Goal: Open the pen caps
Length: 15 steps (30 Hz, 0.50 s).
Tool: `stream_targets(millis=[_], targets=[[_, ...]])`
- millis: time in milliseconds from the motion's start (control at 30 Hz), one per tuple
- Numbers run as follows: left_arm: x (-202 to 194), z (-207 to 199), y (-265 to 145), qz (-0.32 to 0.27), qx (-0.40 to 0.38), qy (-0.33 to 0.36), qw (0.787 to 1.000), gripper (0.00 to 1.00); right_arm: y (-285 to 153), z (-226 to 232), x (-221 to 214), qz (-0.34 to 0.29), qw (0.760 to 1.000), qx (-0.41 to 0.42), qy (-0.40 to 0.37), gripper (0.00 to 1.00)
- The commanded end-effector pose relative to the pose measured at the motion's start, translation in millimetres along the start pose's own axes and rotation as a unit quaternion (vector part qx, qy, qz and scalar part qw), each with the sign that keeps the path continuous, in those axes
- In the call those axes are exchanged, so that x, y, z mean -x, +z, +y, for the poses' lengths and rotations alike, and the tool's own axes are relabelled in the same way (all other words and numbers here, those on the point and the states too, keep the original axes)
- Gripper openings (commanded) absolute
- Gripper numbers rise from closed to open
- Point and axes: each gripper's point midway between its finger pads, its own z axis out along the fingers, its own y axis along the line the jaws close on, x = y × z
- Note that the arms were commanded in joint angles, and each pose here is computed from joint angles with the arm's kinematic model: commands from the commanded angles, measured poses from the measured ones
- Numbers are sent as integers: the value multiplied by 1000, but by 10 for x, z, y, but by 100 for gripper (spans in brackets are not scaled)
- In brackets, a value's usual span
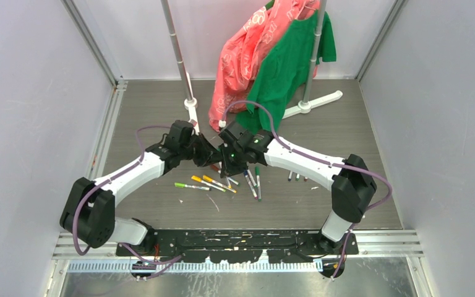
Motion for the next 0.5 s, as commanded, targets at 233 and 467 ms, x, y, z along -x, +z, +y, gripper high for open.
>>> stream_targets(millis=[233,467], targets=[[779,-255,-106,-140,-75,-95,983,0,-22,-293,-561,12,999,1,31,1],[1098,-179,-84,-155,-74,-109,979,0,-132,-444,-633,-2,999,-24,21,1]])
